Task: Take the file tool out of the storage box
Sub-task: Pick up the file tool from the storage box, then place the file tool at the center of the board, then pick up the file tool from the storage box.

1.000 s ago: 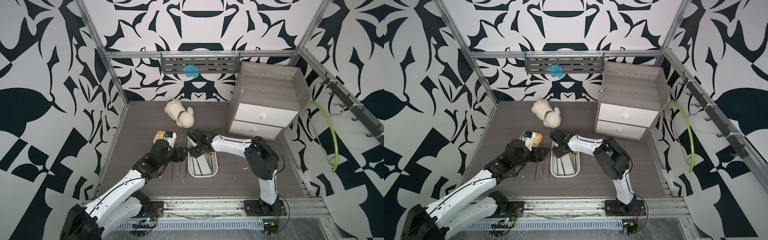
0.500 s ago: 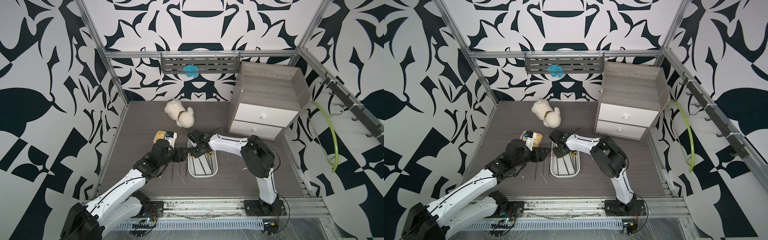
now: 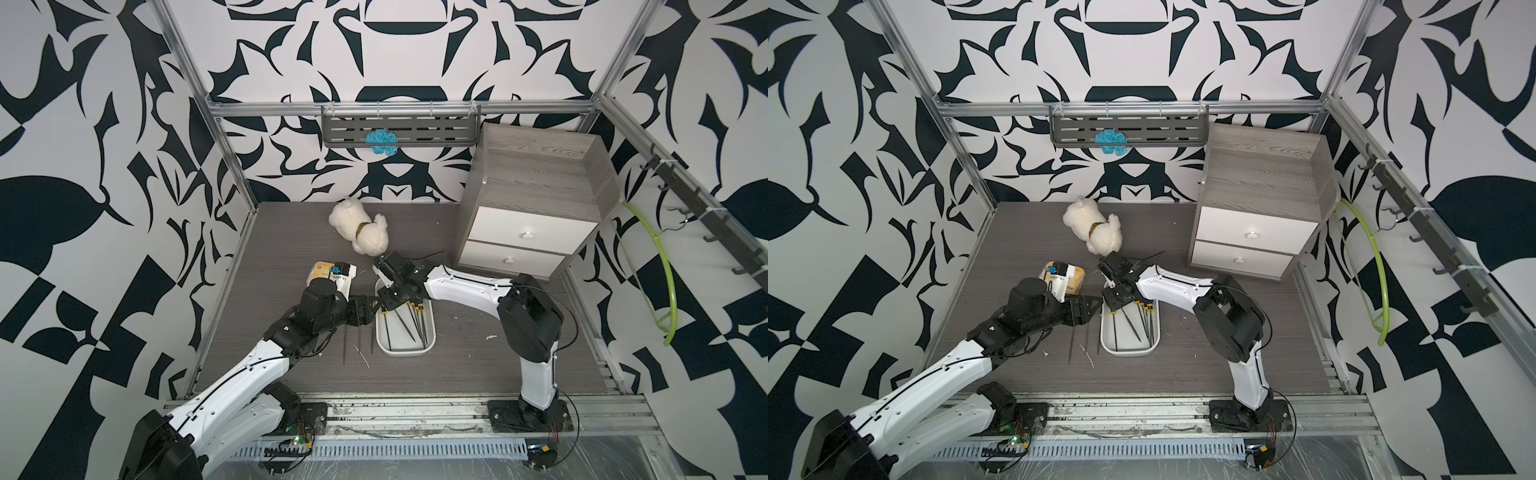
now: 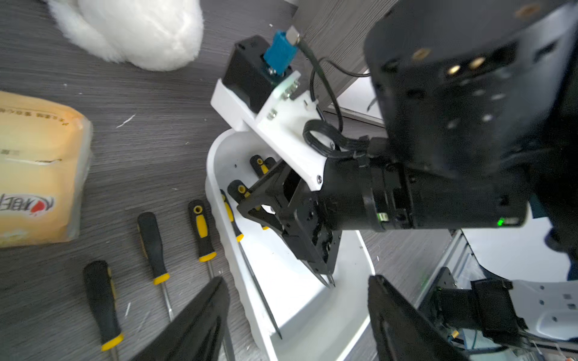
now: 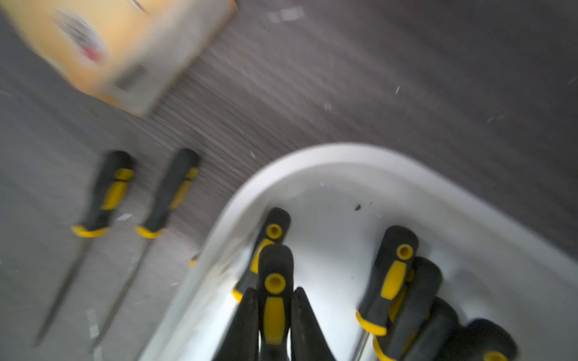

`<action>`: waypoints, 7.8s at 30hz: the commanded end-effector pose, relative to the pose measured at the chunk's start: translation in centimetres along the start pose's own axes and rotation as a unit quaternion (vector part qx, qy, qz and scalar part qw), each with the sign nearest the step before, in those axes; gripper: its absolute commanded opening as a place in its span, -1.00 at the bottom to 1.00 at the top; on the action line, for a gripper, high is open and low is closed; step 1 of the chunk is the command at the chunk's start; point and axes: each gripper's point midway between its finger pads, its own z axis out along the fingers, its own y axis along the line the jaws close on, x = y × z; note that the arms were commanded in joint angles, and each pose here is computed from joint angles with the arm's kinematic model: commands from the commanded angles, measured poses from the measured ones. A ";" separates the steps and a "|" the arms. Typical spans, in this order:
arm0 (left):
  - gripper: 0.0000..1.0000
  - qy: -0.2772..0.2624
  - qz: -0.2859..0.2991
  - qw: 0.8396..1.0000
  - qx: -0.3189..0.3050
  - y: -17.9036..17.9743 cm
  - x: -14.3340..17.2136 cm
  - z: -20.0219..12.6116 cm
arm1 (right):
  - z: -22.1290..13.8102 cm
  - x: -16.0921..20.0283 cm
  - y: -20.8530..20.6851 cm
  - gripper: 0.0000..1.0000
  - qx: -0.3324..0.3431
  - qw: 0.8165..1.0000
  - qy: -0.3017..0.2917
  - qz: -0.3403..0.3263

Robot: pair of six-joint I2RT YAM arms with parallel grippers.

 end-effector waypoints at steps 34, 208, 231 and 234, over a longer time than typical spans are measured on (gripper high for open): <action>0.28 0.100 -0.047 0.971 0.212 -7.9 4.1 6.4 | -16.0 -6.7 -1.2 -1.00 -0.303 0.891 -0.299 0.160; 0.17 0.027 0.028 0.998 -0.053 -0.1 0.1 1.3 | 1.4 2.3 -3.0 -0.41 0.112 0.993 0.039 0.011; 0.18 0.051 0.027 0.997 -0.045 -0.3 0.6 1.9 | 2.3 1.2 -1.7 -0.29 0.062 0.997 0.003 0.045; 0.18 0.053 0.027 0.997 -0.038 -0.6 0.7 1.9 | 3.3 1.3 -1.7 -0.27 0.063 0.997 0.015 0.041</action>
